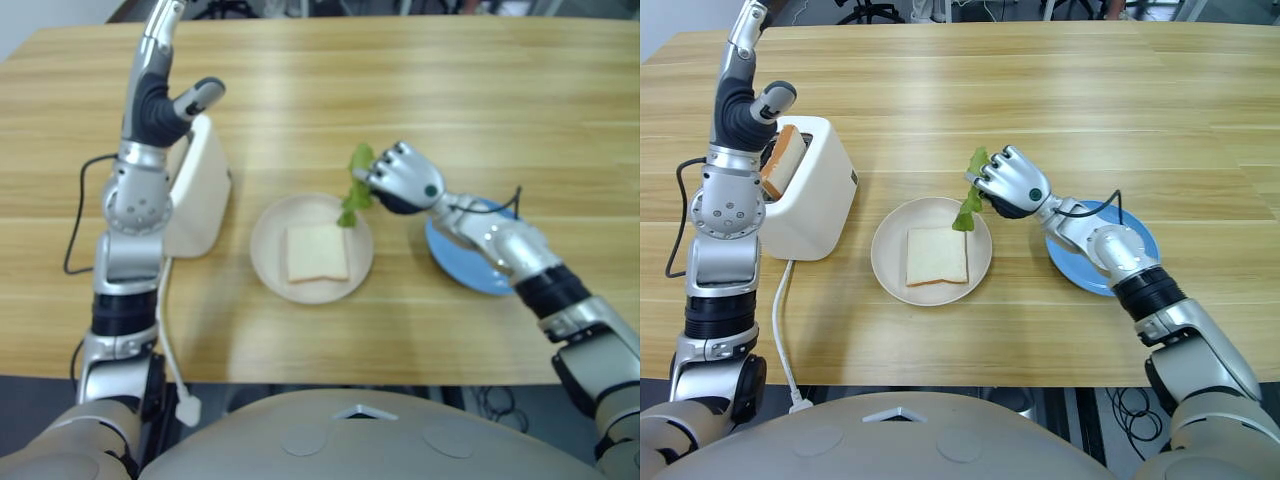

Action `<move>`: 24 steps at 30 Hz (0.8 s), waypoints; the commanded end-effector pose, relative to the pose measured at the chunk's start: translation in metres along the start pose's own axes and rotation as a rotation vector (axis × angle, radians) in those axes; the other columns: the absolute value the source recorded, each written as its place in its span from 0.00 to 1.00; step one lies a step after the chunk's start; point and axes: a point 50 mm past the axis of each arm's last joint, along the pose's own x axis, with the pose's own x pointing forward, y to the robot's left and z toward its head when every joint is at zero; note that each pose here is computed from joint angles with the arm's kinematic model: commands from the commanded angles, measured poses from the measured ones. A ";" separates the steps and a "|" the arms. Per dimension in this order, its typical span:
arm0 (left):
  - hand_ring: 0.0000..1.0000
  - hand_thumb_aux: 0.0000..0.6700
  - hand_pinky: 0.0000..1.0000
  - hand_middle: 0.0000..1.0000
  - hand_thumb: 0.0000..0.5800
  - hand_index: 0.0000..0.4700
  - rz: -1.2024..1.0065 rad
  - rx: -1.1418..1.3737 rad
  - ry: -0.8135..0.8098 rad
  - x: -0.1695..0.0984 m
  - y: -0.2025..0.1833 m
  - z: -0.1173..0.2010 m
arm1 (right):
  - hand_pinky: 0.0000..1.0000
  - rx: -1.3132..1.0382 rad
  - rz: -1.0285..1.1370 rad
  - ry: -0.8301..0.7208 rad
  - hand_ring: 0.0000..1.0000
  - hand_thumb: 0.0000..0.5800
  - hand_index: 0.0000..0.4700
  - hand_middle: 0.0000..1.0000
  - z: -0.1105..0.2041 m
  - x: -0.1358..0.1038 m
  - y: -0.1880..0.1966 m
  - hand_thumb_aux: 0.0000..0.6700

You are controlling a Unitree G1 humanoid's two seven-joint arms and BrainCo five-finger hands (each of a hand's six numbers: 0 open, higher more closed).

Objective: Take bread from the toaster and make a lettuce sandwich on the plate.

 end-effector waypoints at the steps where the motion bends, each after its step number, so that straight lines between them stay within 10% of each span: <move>1: 0.00 0.00 0.00 0.00 0.00 0.00 -0.002 0.002 0.004 0.002 -0.002 -0.002 | 1.00 0.029 -0.017 -0.047 1.00 1.00 0.98 1.00 0.011 0.013 0.002 1.00; 24: 0.00 0.00 0.00 0.00 0.00 0.00 -0.011 -0.005 0.003 0.006 -0.008 -0.006 | 1.00 0.168 -0.064 -0.058 1.00 1.00 0.98 1.00 0.034 0.027 0.006 1.00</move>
